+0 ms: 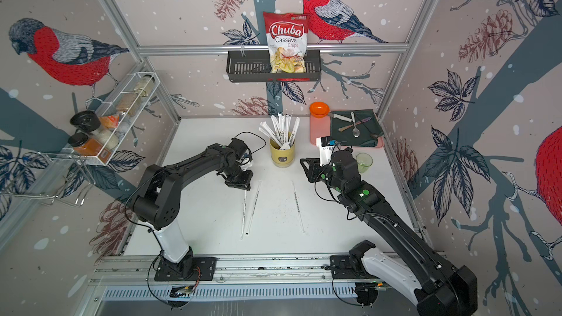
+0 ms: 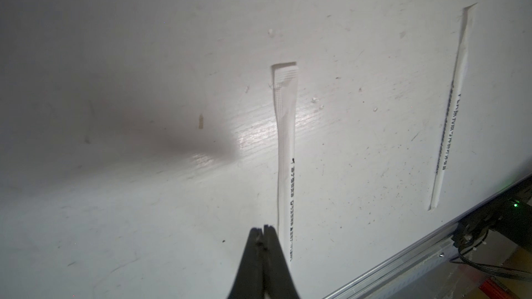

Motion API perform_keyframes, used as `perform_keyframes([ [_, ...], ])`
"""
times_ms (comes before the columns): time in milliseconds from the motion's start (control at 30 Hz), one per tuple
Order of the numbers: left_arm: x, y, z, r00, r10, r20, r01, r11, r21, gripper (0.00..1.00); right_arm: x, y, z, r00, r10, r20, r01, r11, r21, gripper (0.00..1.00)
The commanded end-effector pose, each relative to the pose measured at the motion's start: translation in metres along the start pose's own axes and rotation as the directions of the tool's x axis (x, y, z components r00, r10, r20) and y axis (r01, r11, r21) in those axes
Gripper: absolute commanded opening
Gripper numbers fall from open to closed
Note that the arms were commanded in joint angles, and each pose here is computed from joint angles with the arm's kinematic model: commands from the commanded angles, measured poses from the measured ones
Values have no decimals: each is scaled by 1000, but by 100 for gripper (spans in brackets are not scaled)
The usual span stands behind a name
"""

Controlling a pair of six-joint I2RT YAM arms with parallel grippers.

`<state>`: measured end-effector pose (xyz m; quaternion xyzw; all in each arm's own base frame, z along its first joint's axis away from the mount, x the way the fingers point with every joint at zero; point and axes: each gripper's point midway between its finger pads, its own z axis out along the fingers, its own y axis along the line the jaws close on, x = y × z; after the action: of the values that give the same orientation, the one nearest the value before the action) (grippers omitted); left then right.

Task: Take the straws out of the storage container
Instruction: Place the straw at the center of the board, then pick up the straw from the container.

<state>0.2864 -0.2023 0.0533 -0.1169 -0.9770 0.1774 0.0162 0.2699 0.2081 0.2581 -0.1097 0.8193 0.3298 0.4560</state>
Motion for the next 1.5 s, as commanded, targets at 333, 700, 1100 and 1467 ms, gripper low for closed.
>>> perform_keyframes([
  [333,-25,8,5,999,44,27,-42,998,-56,21,-5,-2,1,1000,-10,24,10,1000,-1,32],
  [700,-36,5,0,997,35,66,-31,998,-53,22,-4,-3,2,1000,-6,20,6,1000,0,32],
  [1100,-69,-32,-122,854,101,510,-90,995,-46,22,-29,-14,4,997,-62,41,57,993,107,32],
  [1467,-72,-45,-227,489,201,849,-157,977,-141,22,-67,-51,77,999,-14,49,6,987,159,30],
])
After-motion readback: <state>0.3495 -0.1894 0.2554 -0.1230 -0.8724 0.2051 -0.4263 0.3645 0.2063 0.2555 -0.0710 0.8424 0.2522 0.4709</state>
